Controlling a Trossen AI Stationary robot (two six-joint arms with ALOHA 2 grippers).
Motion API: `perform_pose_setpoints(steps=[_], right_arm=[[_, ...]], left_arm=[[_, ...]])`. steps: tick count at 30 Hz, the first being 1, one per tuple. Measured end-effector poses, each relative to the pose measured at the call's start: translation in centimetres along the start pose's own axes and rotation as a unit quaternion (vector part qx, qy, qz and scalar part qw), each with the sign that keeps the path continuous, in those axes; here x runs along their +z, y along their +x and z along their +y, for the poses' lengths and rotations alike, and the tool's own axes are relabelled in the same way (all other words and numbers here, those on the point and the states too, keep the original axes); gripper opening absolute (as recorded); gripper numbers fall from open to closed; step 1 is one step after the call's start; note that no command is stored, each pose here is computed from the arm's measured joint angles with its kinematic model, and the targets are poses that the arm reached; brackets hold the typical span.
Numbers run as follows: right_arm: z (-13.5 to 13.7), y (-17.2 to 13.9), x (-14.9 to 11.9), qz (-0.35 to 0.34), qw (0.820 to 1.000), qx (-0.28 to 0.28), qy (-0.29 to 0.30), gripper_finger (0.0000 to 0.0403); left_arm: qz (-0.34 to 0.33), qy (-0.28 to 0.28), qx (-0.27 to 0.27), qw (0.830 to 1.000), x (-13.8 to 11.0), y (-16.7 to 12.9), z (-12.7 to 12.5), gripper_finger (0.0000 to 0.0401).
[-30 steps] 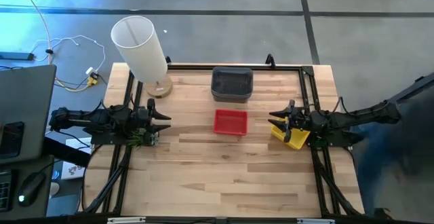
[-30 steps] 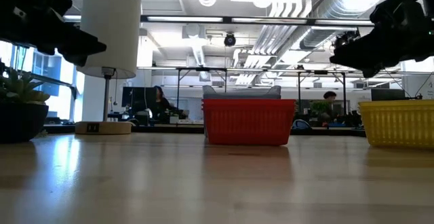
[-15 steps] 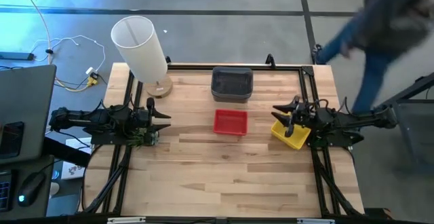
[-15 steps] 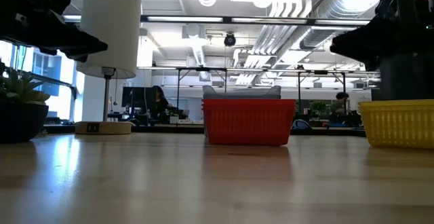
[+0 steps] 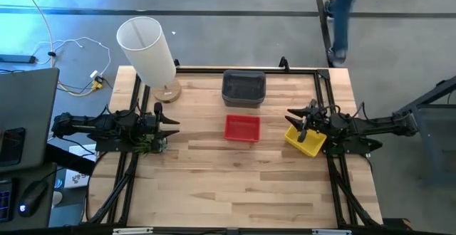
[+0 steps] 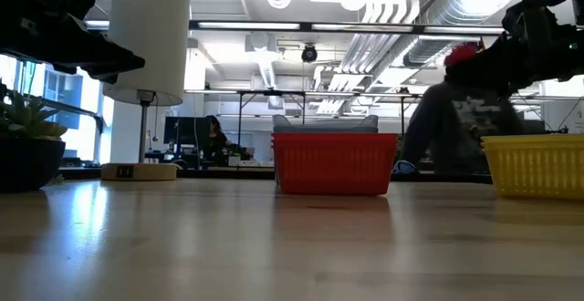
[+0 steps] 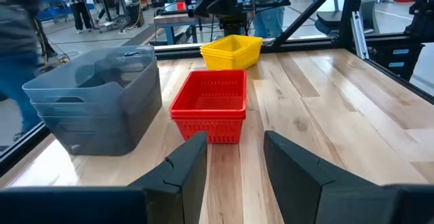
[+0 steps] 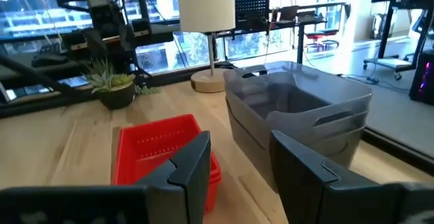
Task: Stack baskets by color
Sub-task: Return to Home Position
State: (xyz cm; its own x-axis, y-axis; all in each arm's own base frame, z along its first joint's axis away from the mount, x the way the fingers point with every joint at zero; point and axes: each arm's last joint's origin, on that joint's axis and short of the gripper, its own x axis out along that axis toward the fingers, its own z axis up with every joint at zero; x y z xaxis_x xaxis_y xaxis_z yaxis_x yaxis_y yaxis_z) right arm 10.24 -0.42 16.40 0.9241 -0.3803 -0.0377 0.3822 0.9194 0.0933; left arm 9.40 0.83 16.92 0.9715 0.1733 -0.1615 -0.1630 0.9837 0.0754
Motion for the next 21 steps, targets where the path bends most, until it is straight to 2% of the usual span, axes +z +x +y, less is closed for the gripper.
perform_pose_setpoints(steps=[5,21], right_arm=[[0.05,0.00,-0.02,0.001,1.000,0.009,-0.026,0.0138],[0.07,0.00,-0.03,0.002,1.000,0.013,-0.018,0.0138]], left_arm=[[0.000,0.000,0.000,1.000,0.00,0.00,0.00,0.0133],[0.000,0.000,0.001,1.000,0.01,0.00,0.01,0.0133]])
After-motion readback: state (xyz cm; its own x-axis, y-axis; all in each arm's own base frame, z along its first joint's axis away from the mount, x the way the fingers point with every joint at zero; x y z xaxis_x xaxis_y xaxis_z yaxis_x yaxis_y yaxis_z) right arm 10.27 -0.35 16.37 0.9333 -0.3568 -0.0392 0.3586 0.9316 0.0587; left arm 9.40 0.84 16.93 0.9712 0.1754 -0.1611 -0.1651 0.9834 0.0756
